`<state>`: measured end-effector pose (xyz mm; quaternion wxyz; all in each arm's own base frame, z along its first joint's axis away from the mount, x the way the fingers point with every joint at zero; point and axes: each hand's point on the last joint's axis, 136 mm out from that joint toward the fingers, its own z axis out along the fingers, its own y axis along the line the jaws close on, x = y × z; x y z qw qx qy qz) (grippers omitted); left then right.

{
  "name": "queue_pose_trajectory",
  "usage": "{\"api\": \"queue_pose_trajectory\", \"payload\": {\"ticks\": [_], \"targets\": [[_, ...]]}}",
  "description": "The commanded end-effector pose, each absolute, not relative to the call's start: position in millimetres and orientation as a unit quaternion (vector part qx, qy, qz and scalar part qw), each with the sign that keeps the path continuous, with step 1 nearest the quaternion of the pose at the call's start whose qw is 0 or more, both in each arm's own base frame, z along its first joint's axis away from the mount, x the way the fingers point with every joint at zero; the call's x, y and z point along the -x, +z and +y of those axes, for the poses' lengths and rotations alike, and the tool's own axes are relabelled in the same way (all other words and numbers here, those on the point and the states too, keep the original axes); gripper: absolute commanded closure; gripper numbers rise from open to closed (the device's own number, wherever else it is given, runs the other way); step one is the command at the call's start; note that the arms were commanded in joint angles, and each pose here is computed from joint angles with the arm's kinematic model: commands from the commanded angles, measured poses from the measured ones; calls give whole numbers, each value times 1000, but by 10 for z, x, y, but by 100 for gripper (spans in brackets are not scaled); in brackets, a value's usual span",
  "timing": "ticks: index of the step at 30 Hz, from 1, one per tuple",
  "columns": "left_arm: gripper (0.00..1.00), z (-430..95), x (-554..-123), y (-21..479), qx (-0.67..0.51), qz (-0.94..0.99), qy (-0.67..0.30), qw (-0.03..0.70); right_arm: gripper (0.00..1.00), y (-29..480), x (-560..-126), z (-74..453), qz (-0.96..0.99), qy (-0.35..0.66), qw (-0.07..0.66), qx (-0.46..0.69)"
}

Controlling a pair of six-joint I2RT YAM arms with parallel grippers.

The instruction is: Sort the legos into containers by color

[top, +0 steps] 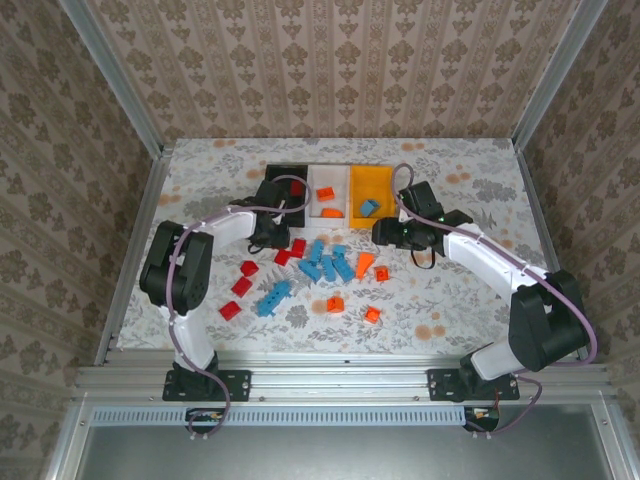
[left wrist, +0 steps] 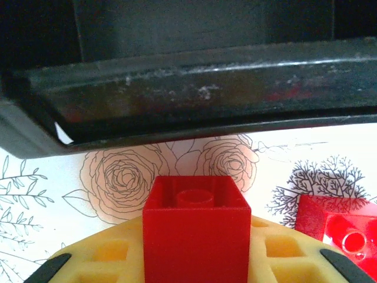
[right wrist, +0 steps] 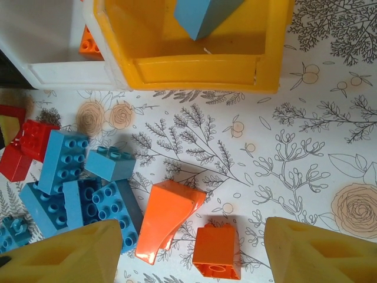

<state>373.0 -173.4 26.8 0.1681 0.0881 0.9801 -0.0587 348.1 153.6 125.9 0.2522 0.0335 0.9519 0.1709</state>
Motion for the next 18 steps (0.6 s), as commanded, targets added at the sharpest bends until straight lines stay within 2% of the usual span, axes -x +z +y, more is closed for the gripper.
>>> {"api": "queue_pose_trajectory", "payload": {"ticks": [1, 8, 12, 18], "targets": [[73, -1714, -3680, 399, -84, 979, -64, 172, 34, 1341, -3525, 1534, 952, 168, 255, -36], [76, -1819, -3790, 1133, -83, 966, -87, 229, 35, 1380, -3551, 1561, 950, 173, 258, -37], [71, -1893, -4129, 1492, -81, 953, -96, 275, 35, 1348, -3570, 1561, 949, 172, 260, -37], [75, -2051, -4798, 1272, -64, 965, -104, 234, 36, 1251, -3598, 1564, 952, 167, 253, -42]]}}
